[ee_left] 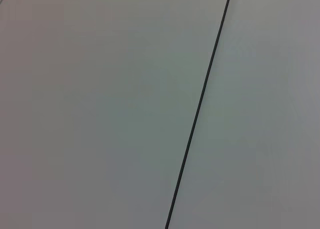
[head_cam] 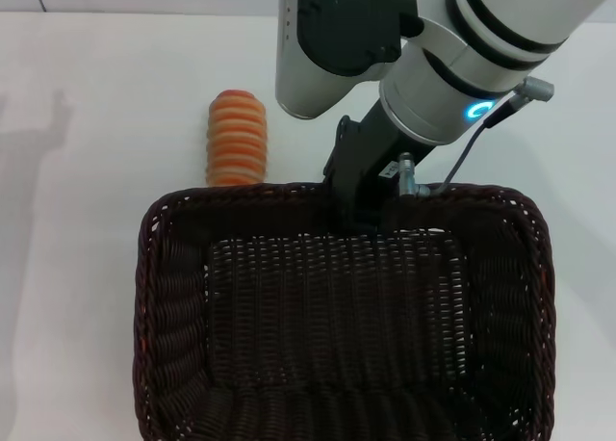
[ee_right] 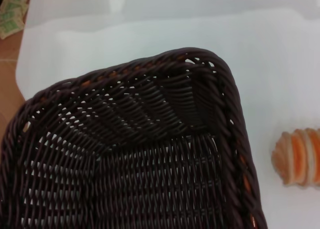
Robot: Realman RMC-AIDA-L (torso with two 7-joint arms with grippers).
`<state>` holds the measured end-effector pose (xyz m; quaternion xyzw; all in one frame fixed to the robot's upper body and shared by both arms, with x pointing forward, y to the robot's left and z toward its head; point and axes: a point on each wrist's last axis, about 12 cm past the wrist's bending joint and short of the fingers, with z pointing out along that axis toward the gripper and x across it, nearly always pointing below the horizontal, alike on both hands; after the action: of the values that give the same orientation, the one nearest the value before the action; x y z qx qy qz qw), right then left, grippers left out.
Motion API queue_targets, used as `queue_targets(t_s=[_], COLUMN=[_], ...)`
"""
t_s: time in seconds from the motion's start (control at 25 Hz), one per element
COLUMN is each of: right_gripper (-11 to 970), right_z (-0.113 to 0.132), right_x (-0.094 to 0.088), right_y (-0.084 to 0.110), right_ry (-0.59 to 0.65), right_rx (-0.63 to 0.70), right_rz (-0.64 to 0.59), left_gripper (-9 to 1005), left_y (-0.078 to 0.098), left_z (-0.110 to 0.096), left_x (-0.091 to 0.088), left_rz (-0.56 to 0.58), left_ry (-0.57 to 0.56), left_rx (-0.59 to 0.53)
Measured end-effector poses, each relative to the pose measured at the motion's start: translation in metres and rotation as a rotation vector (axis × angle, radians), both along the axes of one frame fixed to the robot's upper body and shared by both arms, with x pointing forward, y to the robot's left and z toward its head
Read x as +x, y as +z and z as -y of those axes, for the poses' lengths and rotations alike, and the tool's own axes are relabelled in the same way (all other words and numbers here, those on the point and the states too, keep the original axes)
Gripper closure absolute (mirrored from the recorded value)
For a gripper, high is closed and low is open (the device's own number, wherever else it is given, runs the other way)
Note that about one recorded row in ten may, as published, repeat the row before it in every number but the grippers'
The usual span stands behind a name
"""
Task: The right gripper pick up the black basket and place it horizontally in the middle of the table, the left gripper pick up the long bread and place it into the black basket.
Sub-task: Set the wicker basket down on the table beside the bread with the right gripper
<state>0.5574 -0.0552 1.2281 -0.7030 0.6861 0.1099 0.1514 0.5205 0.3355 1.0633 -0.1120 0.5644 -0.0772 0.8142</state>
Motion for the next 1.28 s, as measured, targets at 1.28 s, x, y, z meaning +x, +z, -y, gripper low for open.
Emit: queue_targets(t_s=[1.28], right_gripper=[529], right_z=[-0.006], right_x=[0.019], right_y=[-0.009], right_ry=[-0.117], right_rx=[-0.048], right_rz=[0.178], left_gripper=[212], left_y=[0.001], left_z=[-0.002], left_x=[-0.004], left_rz=[0.019], left_ry=[-0.007], left_rx=[-0.018])
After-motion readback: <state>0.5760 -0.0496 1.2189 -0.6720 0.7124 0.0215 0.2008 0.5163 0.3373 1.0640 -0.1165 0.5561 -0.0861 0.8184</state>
